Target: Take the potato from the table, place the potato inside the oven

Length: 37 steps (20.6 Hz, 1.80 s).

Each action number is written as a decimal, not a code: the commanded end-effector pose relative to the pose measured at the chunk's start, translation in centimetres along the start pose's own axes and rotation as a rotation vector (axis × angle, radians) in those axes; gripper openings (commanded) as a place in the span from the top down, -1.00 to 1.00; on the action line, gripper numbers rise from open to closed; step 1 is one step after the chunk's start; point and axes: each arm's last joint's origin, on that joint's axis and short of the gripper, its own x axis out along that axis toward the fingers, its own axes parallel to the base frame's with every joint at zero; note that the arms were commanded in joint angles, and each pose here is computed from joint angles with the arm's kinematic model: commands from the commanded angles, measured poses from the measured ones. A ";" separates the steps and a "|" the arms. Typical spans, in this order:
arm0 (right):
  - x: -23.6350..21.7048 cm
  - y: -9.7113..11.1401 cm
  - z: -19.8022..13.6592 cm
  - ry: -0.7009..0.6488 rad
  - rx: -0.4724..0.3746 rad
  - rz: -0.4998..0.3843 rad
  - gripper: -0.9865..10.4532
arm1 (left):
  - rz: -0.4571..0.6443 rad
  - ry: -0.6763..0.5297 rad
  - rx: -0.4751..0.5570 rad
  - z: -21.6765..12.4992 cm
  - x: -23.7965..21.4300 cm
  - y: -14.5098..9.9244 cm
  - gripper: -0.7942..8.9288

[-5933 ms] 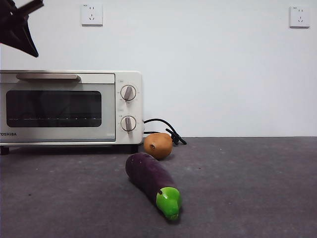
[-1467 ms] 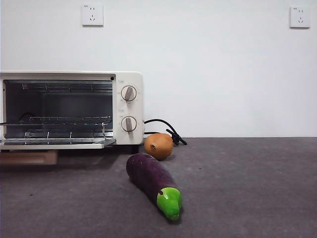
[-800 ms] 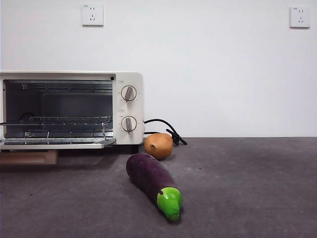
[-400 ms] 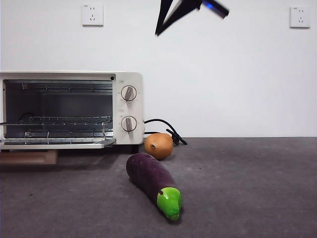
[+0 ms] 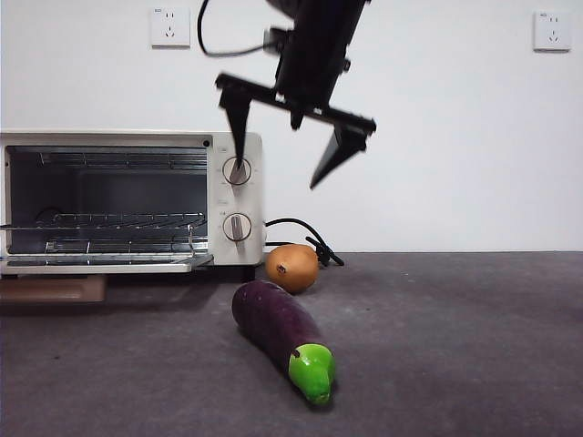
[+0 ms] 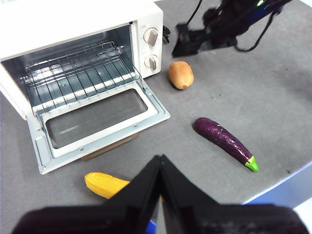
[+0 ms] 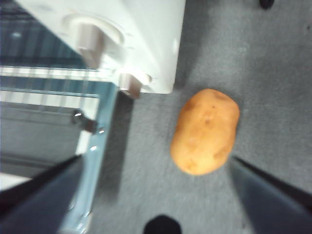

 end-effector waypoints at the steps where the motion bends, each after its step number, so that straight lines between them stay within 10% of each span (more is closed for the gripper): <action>1: 2.1 -0.4 -0.3 0.012 0.002 -0.038 -0.18 | 0.001 -0.009 -0.007 -0.1 -0.1 0.0 0.85; 22: 10.7 -3.2 -2.4 0.085 0.079 -0.127 -0.13 | 0.000 -0.006 0.027 0.0 -0.1 0.0 0.85; 26: 11.4 -3.3 -2.9 0.110 0.075 -0.136 0.19 | 0.003 0.001 0.036 0.1 0.1 0.0 0.85; 29: 11.4 -3.2 -2.9 0.105 0.074 -0.136 0.86 | 0.006 0.003 0.037 0.1 0.2 0.0 0.85; 37: 8.1 -2.2 -1.0 0.186 0.046 -0.164 0.82 | 0.005 0.007 0.044 0.2 0.3 0.1 0.85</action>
